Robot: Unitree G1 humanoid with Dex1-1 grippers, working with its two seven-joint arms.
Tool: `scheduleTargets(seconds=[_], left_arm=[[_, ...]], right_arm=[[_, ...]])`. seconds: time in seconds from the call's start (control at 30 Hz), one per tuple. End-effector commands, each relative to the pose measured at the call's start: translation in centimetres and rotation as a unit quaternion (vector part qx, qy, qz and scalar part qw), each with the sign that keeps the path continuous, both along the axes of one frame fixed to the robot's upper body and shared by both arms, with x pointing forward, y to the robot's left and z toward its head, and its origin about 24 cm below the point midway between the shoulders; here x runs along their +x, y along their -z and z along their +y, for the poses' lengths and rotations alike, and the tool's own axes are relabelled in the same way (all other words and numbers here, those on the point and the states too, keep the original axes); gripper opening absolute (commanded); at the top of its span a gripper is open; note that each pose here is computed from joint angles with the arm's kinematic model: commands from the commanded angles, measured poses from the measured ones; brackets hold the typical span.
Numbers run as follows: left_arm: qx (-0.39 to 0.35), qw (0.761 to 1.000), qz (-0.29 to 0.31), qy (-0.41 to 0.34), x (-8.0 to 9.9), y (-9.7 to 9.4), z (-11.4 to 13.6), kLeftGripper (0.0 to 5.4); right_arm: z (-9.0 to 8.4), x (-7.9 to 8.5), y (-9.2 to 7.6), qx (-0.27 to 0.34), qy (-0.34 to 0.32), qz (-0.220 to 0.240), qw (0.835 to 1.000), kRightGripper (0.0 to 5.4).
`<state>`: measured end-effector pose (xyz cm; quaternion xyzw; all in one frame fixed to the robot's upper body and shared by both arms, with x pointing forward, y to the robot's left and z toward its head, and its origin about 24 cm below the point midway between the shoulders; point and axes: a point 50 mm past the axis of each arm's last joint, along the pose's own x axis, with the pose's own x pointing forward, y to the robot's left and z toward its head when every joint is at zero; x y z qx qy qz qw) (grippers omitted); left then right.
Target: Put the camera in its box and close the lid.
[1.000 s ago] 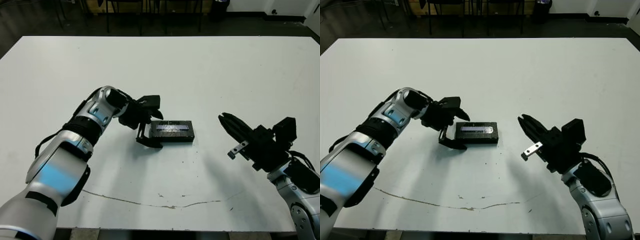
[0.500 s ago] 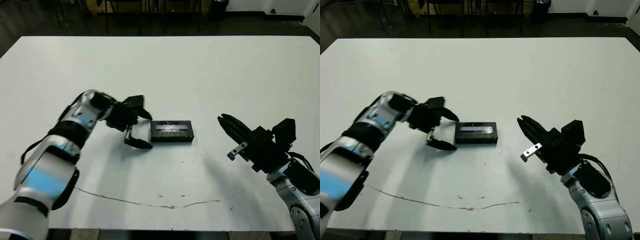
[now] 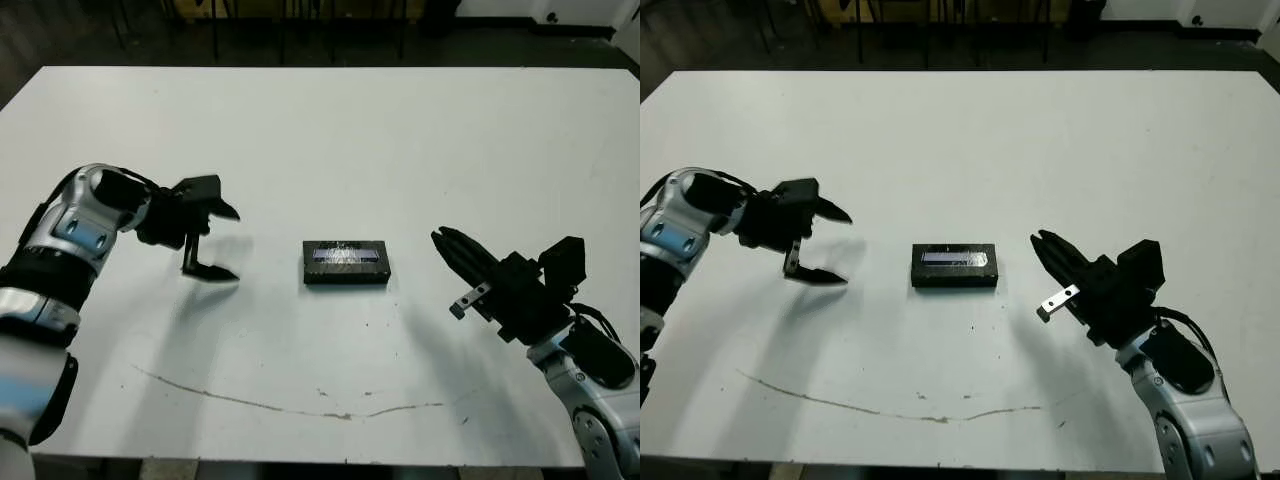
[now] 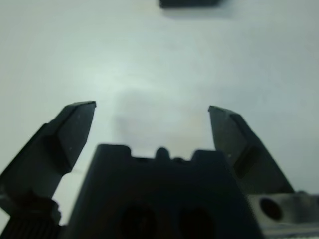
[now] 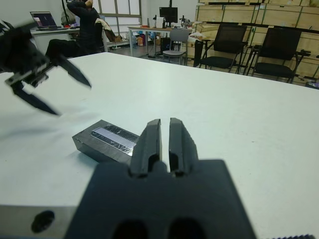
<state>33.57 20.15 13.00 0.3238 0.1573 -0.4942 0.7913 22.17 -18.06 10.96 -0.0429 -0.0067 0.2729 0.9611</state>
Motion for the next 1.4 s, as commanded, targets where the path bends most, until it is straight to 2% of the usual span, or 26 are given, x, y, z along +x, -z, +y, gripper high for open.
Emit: scheduleTargets(seconds=[0.03,0.17,0.37,0.57,0.8,0.93,1.2,1.3,1.4], left_arm=[[-0.107,0.99,-0.048,-0.084,-0.9,1.4,-1.6,4.42],[-0.215,0.958,-0.089,-0.166,-1.9,1.8,-4.1,3.68],[-0.307,0.924,-0.08,-0.215,-3.5,1.8,-9.1,2.56],[-0.327,0.909,-0.044,-0.255,-4.8,2.7,-12.7,1.42],[-0.291,0.906,0.012,-0.308,-6.4,6.4,-14.9,0.11],[-0.261,0.91,0.063,-0.316,-7.2,8.1,-15.2,0.01],[-0.183,0.922,0.109,-0.324,-8.4,11.4,-14.5,0.01],[-0.166,0.928,0.115,-0.313,-8.6,11.9,-14.2,0.01],[-0.167,0.931,0.114,-0.306,-8.6,11.7,-14.1,0.01]], right_arm=[[-0.2,0.1,0.5,-0.007,0.016,0.012,1.0,0.0],[-0.5,0.5,0.7,-0.015,0.035,0.012,0.999,0.0],[-1.4,1.2,1.3,-0.023,0.071,0.019,0.997,0.0],[-2.1,1.7,1.6,-0.018,0.094,0.032,0.995,0.0],[-2.3,1.4,1.6,-0.004,0.1,0.033,0.994,0.0],[-2.3,1.3,1.5,-0.005,0.1,0.031,0.995,0.0],[-1.8,1.1,1.1,-0.007,0.098,0.029,0.995,0.0],[-1.6,1.1,1.2,0.0,0.094,0.03,0.995,0.0],[-1.5,1.1,1.1,-0.003,0.093,0.03,0.995,0.0]])
